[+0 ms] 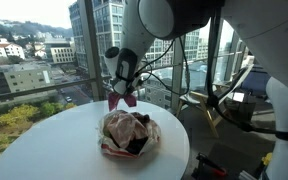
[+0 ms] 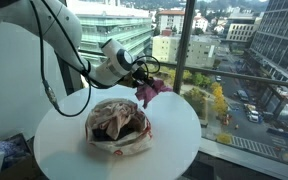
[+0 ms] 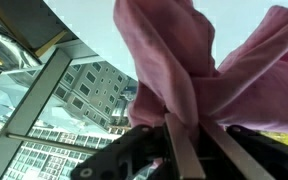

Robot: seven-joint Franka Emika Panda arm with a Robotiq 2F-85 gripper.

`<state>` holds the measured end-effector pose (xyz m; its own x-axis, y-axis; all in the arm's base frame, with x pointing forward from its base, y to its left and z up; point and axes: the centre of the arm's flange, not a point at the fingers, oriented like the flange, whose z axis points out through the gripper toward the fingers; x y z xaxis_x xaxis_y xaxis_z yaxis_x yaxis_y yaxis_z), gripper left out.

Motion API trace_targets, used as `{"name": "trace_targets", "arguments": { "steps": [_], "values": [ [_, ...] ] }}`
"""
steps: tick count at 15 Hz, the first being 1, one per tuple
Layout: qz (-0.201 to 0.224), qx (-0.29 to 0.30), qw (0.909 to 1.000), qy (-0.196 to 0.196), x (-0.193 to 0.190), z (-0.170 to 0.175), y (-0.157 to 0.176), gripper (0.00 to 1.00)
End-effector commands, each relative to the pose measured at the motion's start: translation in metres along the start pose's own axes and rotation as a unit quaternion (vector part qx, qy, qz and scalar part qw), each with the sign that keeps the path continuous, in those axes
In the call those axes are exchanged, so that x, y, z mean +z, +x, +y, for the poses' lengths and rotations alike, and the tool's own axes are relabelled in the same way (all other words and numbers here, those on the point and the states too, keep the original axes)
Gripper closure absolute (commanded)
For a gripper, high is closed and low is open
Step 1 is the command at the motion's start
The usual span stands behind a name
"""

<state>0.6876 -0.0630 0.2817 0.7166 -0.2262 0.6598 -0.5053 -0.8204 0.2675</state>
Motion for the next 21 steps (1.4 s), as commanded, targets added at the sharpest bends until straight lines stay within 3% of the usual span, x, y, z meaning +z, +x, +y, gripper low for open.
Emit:
{"name": "trace_targets", "arguments": {
  "steps": [1, 4, 8, 11, 18, 20, 21],
  "values": [
    [0.033, -0.033, 0.9985, 0.030, -0.089, 0.015, -0.014, 0.97],
    [0.041, -0.058, 0.9967, 0.040, -0.140, 0.023, -0.020, 0.97],
    [0.018, -0.100, 0.9946, -0.023, -0.195, 0.048, -0.034, 0.97],
    [-0.021, -0.145, 0.9869, -0.067, -0.222, 0.059, -0.056, 0.97],
    [-0.159, -0.248, 0.9521, -0.080, -0.171, 0.020, -0.134, 0.97],
    [-0.175, -0.265, 0.9451, -0.078, -0.153, 0.011, -0.153, 0.97],
    [-0.170, -0.266, 0.9461, -0.072, -0.144, 0.007, -0.158, 0.97]
  ]
}}
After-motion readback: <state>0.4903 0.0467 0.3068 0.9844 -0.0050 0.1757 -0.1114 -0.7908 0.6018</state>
